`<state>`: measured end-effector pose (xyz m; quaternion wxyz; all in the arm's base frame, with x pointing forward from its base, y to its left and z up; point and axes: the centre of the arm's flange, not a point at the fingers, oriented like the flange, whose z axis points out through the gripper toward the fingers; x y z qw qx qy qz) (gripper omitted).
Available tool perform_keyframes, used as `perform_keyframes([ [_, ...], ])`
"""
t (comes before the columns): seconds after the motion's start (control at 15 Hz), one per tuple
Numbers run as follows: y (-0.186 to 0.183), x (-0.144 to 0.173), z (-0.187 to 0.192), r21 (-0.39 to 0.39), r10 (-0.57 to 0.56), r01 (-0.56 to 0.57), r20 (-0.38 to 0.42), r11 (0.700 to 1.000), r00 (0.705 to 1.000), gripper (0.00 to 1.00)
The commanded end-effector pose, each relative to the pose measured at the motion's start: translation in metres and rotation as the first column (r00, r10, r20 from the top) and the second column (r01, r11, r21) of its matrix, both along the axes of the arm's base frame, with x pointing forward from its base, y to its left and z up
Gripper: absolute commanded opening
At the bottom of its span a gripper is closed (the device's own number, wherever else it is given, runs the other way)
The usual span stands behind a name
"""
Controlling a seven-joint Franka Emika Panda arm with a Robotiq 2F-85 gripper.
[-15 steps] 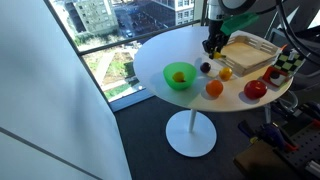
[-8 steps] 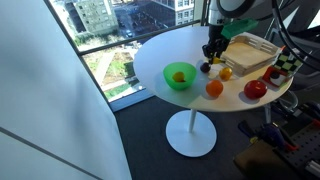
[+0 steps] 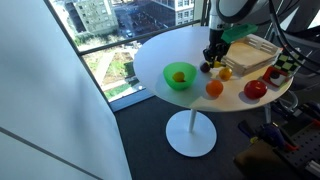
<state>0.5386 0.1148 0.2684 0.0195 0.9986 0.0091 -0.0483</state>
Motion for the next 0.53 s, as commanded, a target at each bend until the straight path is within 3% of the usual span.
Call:
perform_keyframes([
  [0.0,-0.0041,-0.0018,0.0007,0.018,0.001,-0.001,0.004,1.000,1.000,0.29],
  [0.07,-0.0043,-0.0024,0.0001,0.017,0.001,-0.001,0.004,1.000,1.000,0.54],
  [0.13,-0.0045,-0.0029,-0.0003,0.016,0.000,0.000,0.003,1.000,1.000,0.56],
  [0.2,-0.0049,-0.0032,-0.0006,0.015,0.000,0.000,0.003,1.000,1.000,0.70],
  [0.47,-0.0063,-0.0040,-0.0003,0.014,-0.002,0.002,0.003,1.000,1.000,0.99],
])
